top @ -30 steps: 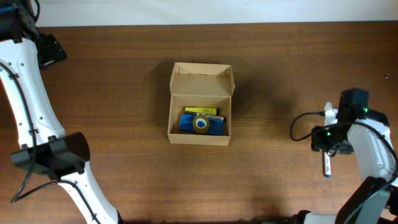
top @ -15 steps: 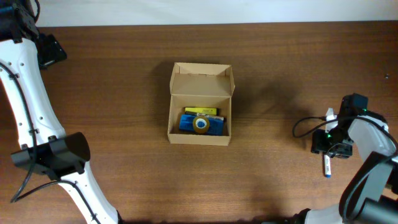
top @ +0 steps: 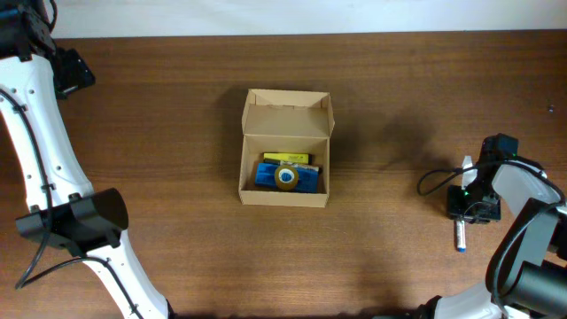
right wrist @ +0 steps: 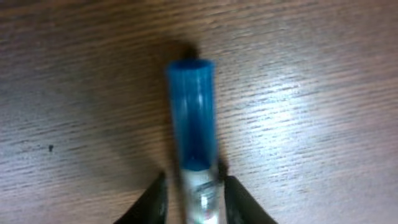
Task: Pack container
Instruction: 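Move the right gripper to the blue marker and grasp it, then carry the blue marker into the box and open the right gripper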
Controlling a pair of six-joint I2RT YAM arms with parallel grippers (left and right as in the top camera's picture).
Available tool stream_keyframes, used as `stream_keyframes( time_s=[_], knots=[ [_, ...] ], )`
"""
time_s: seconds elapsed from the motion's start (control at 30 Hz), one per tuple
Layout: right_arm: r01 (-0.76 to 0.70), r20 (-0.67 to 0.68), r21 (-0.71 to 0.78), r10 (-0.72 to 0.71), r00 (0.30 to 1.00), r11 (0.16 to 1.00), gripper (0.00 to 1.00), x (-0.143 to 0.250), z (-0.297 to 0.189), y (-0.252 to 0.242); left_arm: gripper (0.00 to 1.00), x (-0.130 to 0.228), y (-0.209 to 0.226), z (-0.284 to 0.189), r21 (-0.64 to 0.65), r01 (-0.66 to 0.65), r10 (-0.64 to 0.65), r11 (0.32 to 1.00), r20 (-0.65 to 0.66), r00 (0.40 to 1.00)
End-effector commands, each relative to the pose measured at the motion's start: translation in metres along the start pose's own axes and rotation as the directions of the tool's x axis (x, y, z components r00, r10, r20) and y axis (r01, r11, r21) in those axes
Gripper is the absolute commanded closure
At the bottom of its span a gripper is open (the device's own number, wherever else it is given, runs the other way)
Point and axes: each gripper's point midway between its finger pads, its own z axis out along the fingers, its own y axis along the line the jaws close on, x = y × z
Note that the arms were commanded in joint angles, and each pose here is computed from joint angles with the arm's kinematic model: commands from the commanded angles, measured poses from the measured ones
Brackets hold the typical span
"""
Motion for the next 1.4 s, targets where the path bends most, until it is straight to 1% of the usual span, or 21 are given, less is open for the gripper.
stream_keyframes(
  time_s=[0.0, 0.03, 0.07, 0.1, 0.3, 0.4, 0.47, 0.63, 0.7, 0.8, 0.87, 0.93, 1.0, 1.03, 1.1, 1.13, 1.2, 1.23, 1.27, 1.37],
  knots=[
    [-0.009, -0.046, 0.018, 0.010, 0.999, 1.000, 0.78, 0.005, 0.013, -0.004, 0.00, 0.000, 0.002, 0.000, -0.004, -0.009, 0.009, 1.000, -0.001, 1.000],
    [-0.009, -0.048, 0.017, 0.010, 0.999, 1.000, 0.85, 0.006, 0.013, -0.004, 0.00, 0.000, 0.002, 0.000, -0.004, -0.009, 0.009, 1.000, -0.001, 1.000],
    [-0.009, -0.049, 0.014, 0.010, 0.999, 1.000, 0.94, 0.006, 0.014, -0.003, 0.00, 0.000, 0.002, 0.000, -0.004, -0.009, 0.009, 1.000, -0.001, 1.000],
    [-0.010, -0.047, 0.003, 0.010, 0.999, 1.000, 0.96, 0.005, 0.014, -0.002, 0.00, 0.000, 0.002, 0.000, -0.004, -0.009, 0.009, 1.000, -0.001, 1.000],
    [-0.014, 0.008, -0.114, 0.015, 1.000, 0.993, 0.96, -0.011, 0.005, 0.016, 0.00, 0.000, 0.002, 0.000, -0.004, -0.009, 0.009, 1.000, -0.001, 1.000],
    [-0.008, 0.050, -0.192, 0.018, 0.999, 0.981, 0.96, -0.029, -0.015, 0.026, 0.00, 0.000, 0.002, 0.000, -0.004, -0.009, 0.009, 1.000, -0.001, 1.000],
    [0.002, 0.078, -0.217, 0.016, 0.997, 0.976, 0.97, -0.042, -0.037, 0.027, 0.00, 0.000, 0.002, 0.000, -0.004, -0.009, 0.009, 1.000, -0.001, 1.000],
    [0.044, 0.207, -0.267, 0.013, 0.978, 0.963, 0.96, -0.085, -0.126, 0.040, 0.00, 0.000, 0.002, 0.000, -0.004, -0.009, 0.009, 1.000, -0.001, 1.000],
    [0.103, 0.293, -0.281, -0.017, 0.956, 0.954, 0.96, -0.102, -0.175, 0.055, 0.00, 0.000, 0.002, 0.000, -0.004, -0.009, 0.009, 1.000, -0.001, 1.000],
    [0.216, 0.423, -0.250, -0.095, 0.901, 0.944, 0.96, -0.115, -0.246, 0.084, 0.00, 0.000, 0.002, 0.000, -0.004, -0.009, 0.009, 1.000, -0.001, 1.000],
    [0.309, 0.518, -0.220, -0.157, 0.841, 0.925, 0.96, -0.117, -0.293, 0.112, 0.00, 0.000, 0.002, 0.000, -0.004, -0.009, 0.009, 1.000, -0.001, 1.000],
    [0.414, 0.614, -0.174, -0.231, 0.755, 0.893, 0.96, -0.113, -0.337, 0.149, 0.00, 0.000, 0.002, 0.000, -0.004, -0.009, 0.009, 1.000, -0.001, 1.000],
    [0.507, 0.678, -0.086, -0.323, 0.660, 0.858, 0.96, -0.104, -0.365, 0.183, 0.00, 0.000, 0.002, 0.000, -0.004, -0.009, 0.009, 1.000, -0.001, 1.000],
    [0.567, 0.695, -0.019, -0.396, 0.600, 0.824, 0.96, -0.098, -0.374, 0.200, 0.00, 0.000, 0.002, 0.000, -0.004, -0.009, 0.009, 1.000, -0.001, 1.000],
    [0.707, 0.684, 0.152, -0.590, 0.430, 0.691, 0.96, -0.081, -0.380, 0.239, 0.00, 0.000, 0.002, 0.000, -0.004, -0.009, 0.009, 1.000, -0.001, 1.000],
    [0.765, 0.652, 0.235, -0.681, 0.334, 0.599, 0.96, -0.072, -0.378, 0.255, 0.00, 0.000, 0.002, 0.000, -0.004, -0.009, 0.009, 1.000, -0.001, 1.000],
    [0.840, 0.555, 0.367, -0.819, 0.147, 0.400, 0.96, -0.055, -0.367, 0.288, 0.00, 0.000, 0.002, 0.000, -0.004, -0.009, 0.009, 1.000, -0.001, 1.000],
    [0.857, 0.513, 0.400, -0.854, 0.084, 0.325, 0.97, -0.048, -0.360, 0.301, 0.00, 0.000, 0.002, 0.000, -0.004, -0.009, 0.009, 1.000, -0.001, 1.000],
    [0.867, 0.476, 0.421, -0.879, 0.038, 0.265, 0.96, -0.044, -0.353, 0.313, 0.00, 0.000, 0.002, 0.000, -0.004, -0.009, 0.009, 1.000, -0.001, 1.000],
    [0.895, 0.380, 0.427, -0.924, -0.049, 0.128, 0.96, -0.037, -0.324, 0.340, 0.00, 0.000, 0.002, 0.000, -0.004, -0.009, 0.009, 1.000, -0.001, 1.000]
  ],
)
